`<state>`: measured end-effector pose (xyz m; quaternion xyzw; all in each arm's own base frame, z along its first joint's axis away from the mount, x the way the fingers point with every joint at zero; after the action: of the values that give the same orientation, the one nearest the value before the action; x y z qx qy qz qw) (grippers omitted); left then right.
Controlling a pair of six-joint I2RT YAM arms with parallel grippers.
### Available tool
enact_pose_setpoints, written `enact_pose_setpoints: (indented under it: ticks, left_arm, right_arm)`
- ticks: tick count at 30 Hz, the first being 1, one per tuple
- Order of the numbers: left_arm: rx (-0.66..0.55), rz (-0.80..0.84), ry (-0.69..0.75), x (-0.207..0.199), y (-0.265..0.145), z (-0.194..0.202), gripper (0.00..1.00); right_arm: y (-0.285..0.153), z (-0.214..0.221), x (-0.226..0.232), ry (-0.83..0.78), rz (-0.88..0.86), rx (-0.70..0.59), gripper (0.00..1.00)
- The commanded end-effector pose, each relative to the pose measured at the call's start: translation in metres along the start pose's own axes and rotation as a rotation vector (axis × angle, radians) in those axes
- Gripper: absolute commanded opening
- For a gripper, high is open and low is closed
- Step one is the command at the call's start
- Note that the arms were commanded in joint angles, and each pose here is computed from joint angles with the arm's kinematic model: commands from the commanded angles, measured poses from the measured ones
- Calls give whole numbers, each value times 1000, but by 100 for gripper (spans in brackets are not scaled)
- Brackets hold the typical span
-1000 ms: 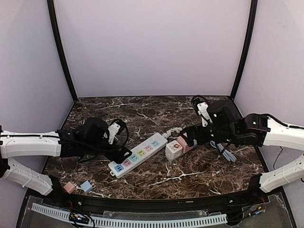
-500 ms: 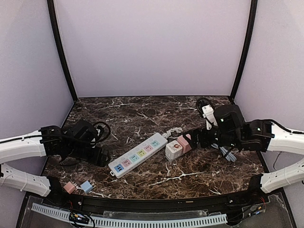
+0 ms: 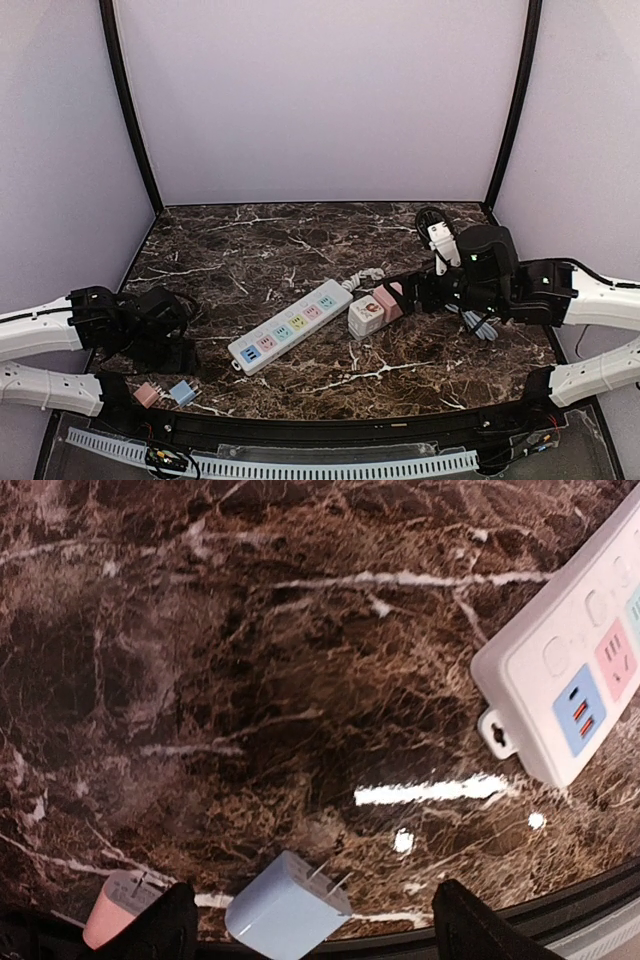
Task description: Insert the plug
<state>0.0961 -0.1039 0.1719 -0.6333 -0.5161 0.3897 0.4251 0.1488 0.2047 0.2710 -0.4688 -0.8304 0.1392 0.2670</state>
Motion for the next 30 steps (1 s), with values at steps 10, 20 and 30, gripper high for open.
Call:
enact_pose_setpoints:
  ticks: [10, 20, 30]
  left_arm:
    - [311, 25, 26, -5, 29, 39, 81]
    - [259, -34, 47, -2, 31, 43, 85]
    - [249, -40, 59, -6, 38, 40, 78]
  right_arm:
    - [9, 3, 6, -39, -42, -32, 99]
    - [8, 7, 2, -37, -34, -35, 99]
    - [10, 9, 1, -41, -30, -30, 99]
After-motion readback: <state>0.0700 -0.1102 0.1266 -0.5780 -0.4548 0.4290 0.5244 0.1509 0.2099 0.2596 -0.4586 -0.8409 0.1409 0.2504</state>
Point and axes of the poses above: each gripper's point midway between its finger pads, its own y axis out along the fingers, its own x axis along the line the jaws close on, z = x × y, the point moved 10 cm from there along -y, back along the fingers, and after that the axes turned 13 degrees about y, right-handed, at the moved point
